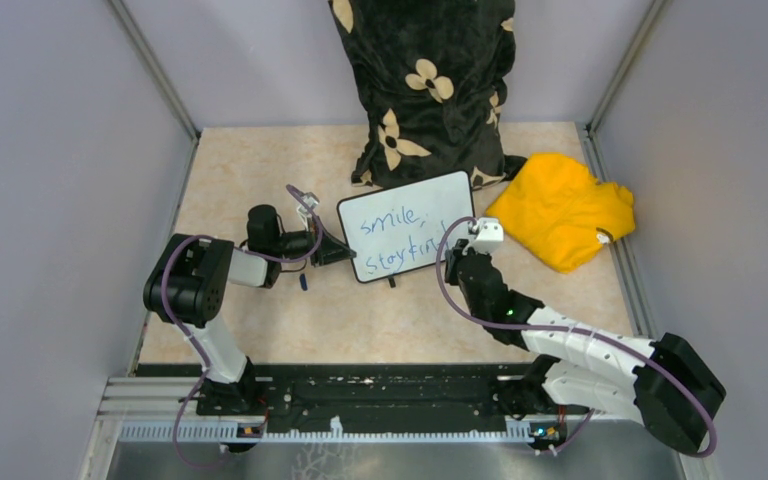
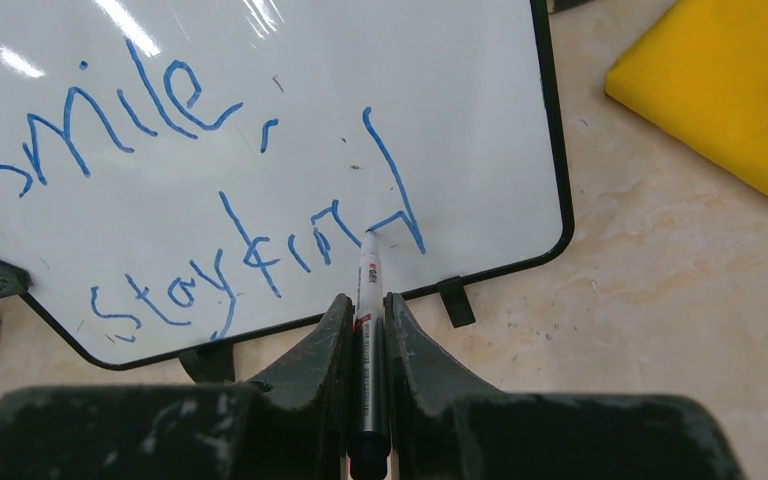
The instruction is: Write a sentence on the whiteboard
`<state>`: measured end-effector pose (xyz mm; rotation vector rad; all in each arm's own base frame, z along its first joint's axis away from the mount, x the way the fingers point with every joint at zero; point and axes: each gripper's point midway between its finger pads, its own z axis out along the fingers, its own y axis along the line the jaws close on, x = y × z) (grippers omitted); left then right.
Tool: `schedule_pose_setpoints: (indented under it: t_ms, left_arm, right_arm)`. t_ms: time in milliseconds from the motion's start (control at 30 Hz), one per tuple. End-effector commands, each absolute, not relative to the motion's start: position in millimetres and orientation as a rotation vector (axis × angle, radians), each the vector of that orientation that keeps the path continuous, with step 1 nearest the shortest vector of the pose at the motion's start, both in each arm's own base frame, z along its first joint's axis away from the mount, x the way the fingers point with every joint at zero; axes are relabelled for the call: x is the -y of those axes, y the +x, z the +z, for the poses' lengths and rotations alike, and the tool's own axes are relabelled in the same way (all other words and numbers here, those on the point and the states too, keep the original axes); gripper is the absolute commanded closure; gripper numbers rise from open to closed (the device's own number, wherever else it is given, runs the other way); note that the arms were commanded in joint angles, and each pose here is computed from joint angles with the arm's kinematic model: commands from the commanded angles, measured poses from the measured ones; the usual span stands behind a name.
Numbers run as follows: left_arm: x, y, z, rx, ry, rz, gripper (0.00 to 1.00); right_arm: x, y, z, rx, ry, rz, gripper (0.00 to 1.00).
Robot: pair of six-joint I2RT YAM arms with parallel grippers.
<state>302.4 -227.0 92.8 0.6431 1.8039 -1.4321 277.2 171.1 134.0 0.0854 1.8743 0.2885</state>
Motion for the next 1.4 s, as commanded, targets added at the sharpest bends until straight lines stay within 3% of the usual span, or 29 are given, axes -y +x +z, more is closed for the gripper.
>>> schedule_pose_setpoints:
  t_ms: [0, 1367]
  left_arm:
    - [226.1, 301.1, 77.4, -1.874, 0.603, -1.442, 1.00]
    - [226.3, 300.8, 76.7, -1.879, 0.602, -1.445, 1.00]
  right_arm:
    - [-174.4, 279.1, 140.8, -1.867, 0.107, 0.327, 1.00]
    - [-150.7, 276.8, 145.5, -1.840, 0.161, 0.247, 1.00]
